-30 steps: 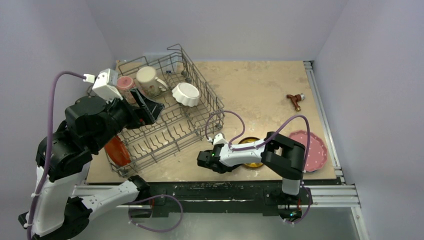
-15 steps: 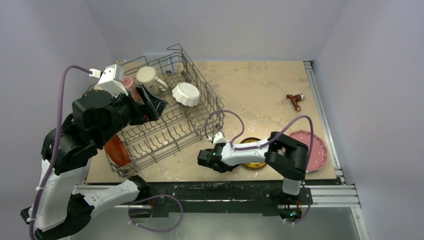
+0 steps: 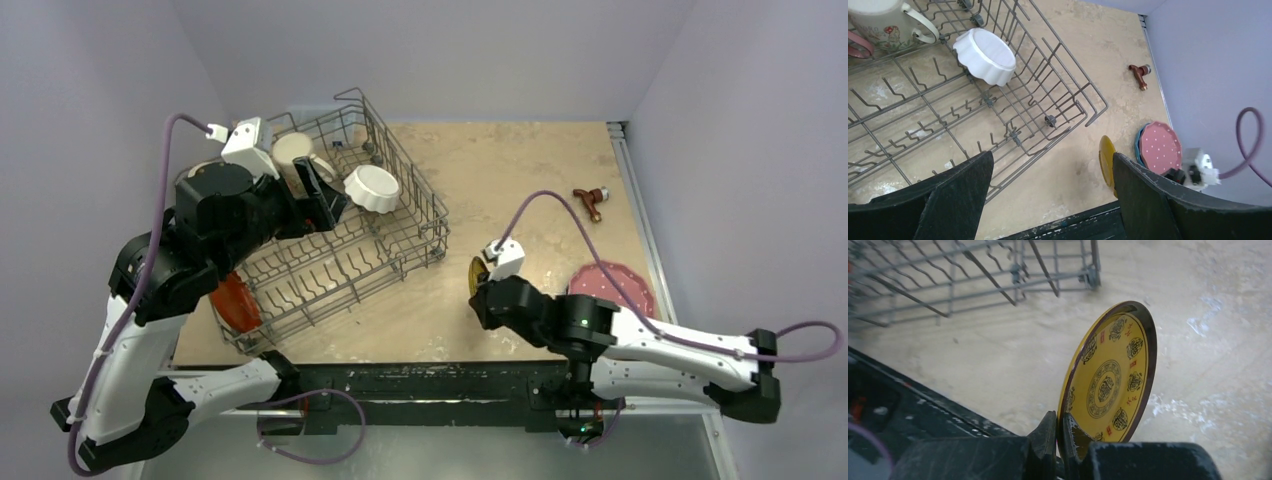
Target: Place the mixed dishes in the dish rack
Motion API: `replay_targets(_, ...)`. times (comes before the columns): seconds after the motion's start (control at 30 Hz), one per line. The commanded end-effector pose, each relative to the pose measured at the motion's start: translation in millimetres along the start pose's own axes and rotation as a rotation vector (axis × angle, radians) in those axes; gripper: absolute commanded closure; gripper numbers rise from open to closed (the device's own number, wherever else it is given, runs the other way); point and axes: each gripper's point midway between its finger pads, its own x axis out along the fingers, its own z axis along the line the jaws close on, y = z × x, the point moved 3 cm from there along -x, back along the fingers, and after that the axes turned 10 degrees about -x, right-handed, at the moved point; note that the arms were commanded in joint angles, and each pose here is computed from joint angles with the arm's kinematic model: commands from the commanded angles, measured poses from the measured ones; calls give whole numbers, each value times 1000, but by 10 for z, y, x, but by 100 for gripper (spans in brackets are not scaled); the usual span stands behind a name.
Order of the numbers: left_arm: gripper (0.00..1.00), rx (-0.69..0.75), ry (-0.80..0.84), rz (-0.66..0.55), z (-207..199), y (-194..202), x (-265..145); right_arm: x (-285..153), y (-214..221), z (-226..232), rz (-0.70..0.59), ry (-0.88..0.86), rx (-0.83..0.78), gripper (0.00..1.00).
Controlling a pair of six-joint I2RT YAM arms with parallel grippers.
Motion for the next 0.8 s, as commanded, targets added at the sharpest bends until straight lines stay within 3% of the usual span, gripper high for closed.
replay_targets(0.0,12,-6,47,-57,-62,-112,-74,-328,-495,82,-240,-162,146,100)
replay_targets(0.2,12,0,40,-85,-49,-187,-144,-875,-1358,-7,-500,-214,313,100)
replay_targets(0.37,12,8,20,-138,4,-307,-282,-1096,-2158,173,-641,-341,298,100)
replay_targets(0.57,12,5,-6,-218,122,-450,-525,-1111,-2889,449,-690,-612,276,100)
replay_targets(0.77,12,-10,42,-293,167,-565,-805,-843,-3158,1099,-647,-941,244,100)
